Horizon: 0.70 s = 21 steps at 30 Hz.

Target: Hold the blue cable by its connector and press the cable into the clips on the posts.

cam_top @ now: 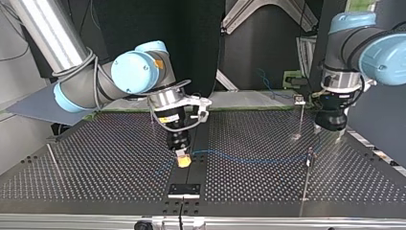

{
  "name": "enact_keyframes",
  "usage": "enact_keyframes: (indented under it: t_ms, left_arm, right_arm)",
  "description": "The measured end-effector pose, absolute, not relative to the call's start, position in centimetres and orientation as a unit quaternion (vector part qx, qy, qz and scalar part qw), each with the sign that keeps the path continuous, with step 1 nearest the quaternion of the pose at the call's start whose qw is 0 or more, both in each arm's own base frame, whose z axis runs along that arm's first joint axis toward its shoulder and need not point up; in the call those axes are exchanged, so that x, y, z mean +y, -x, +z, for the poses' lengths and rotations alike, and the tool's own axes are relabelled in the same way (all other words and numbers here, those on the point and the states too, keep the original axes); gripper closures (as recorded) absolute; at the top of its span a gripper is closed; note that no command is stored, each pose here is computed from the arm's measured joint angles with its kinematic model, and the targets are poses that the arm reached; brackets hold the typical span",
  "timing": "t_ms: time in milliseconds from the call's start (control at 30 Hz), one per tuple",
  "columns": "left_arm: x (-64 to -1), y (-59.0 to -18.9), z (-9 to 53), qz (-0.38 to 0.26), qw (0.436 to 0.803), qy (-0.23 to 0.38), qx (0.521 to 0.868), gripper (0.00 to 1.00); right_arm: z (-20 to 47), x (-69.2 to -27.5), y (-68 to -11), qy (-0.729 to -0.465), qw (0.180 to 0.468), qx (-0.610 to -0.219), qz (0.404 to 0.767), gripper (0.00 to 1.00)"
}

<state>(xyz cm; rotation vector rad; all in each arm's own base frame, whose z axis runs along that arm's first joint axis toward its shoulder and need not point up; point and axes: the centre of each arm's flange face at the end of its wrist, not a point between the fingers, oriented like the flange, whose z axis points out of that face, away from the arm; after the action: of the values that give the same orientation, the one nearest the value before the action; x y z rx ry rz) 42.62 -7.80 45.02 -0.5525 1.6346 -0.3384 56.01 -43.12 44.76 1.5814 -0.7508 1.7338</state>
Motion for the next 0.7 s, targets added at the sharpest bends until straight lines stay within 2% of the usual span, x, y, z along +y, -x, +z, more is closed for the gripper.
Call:
enact_keyframes:
  t_ms: [300, 700]
  left_arm:
    - [-9.4, -40.1, 48.1, -0.145, 0.671, 0.182, 0.704, 0.00]
    - [-10.4, -40.6, 47.6, -0.120, 0.675, 0.132, 0.716, 0.00]
  right_arm:
    - [44.8, -43.0, -56.1, -0.606, 0.332, -0.287, 0.664, 1.00]
    - [44.8, -42.9, -56.1, -0.606, 0.332, -0.287, 0.663, 1.00]
